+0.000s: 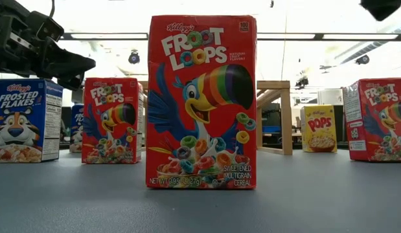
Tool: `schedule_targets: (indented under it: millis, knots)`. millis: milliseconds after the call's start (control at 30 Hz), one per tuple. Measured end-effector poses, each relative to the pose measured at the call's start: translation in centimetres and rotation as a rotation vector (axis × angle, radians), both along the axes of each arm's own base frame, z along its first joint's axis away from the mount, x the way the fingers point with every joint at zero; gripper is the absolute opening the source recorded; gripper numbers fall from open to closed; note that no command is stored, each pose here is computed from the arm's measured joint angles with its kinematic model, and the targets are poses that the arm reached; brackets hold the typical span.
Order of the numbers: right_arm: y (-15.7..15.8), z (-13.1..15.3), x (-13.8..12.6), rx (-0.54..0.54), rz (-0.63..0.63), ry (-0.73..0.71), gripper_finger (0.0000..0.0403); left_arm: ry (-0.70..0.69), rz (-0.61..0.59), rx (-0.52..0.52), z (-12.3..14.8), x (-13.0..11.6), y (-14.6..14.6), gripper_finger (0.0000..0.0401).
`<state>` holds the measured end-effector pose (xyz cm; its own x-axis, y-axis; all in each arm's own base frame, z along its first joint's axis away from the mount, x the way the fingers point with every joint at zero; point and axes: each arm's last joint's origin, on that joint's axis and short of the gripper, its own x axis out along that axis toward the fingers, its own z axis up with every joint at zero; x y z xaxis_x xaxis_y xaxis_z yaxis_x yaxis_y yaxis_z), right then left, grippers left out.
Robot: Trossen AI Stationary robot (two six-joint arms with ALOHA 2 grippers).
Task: Stack cereal on shelf
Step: Put the top right red cereal box on the shelf
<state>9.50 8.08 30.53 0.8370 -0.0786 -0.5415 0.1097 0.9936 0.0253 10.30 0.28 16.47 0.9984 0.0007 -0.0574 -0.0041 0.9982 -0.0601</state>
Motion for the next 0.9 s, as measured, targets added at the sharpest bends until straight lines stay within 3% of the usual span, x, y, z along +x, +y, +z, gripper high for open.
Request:
schedule_targets:
  millis: [133,267,500,633,900]
  knots:
    - [1.2,-0.9,-1.2,-0.028,0.026,-0.064,0.0009,0.000,-0.001,0.000,0.0,0.0,0.0,0.0000]
    - [1.8,-1.3,-1.9,0.010,0.060,-0.072,0.0009,0.000,-0.001,0.000,0.0,0.0,0.0,0.0000]
    - [1.9,-2.8,-1.9,0.004,0.023,-0.063,0.0020,0.000,-0.001,0.000,0.0,0.0,0.0,0.0000]
    - [1.9,-3.3,-2.0,0.005,0.040,-0.021,0.0055,0.000,0.000,0.000,0.0,0.0,0.0,0.0000]
    - [1.5,-5.3,-2.2,-0.025,0.004,0.022,0.0166,0.000,0.000,0.000,0.0,0.0,0.0,0.0000]
